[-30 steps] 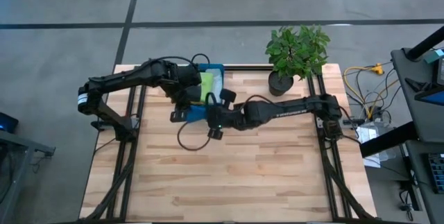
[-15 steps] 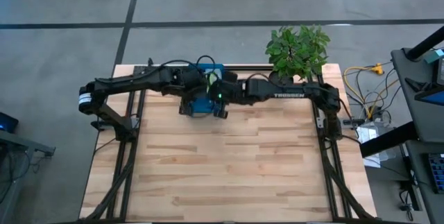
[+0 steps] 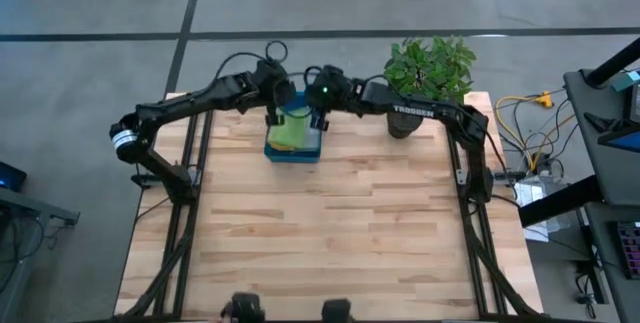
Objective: Fold microfiber towels
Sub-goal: Put the blue microfiber cloth into the blue bin
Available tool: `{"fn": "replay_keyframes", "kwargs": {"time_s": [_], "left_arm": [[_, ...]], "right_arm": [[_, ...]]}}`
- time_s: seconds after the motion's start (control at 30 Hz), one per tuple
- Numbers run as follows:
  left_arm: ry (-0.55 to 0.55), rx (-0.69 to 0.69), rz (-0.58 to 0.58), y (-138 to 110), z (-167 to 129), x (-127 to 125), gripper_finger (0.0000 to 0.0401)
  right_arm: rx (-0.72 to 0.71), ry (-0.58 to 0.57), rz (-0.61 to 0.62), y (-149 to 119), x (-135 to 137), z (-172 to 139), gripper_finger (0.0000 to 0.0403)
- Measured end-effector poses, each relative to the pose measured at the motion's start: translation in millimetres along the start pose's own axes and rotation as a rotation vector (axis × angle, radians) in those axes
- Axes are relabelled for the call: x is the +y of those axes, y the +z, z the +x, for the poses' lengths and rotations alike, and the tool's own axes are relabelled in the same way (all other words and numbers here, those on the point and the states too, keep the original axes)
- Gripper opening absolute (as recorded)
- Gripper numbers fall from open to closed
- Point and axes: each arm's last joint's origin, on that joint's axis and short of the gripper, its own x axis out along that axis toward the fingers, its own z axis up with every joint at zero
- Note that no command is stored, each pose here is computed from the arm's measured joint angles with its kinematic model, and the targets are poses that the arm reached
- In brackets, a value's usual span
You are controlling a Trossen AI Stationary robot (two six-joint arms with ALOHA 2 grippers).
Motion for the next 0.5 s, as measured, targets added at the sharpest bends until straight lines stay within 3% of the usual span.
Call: {"fn": "replay_keyframes", "kwargs": {"time_s": [0.1,0.17,0.5], "left_arm": [[0.128,-0.002,-0.029,-2,10,5,0.0],[0.151,0.003,-0.02,-6,18,-1,0.0],[-0.026,0.105,0.125,-41,47,-80,0.0]], "right_arm": [[0.01,-0.027,-0.011,-7,-12,13,0.0009],[0.032,-0.021,-0.012,-12,-11,23,0.0009],[0.107,0.166,-0.064,-29,41,66,0.0009]]}}
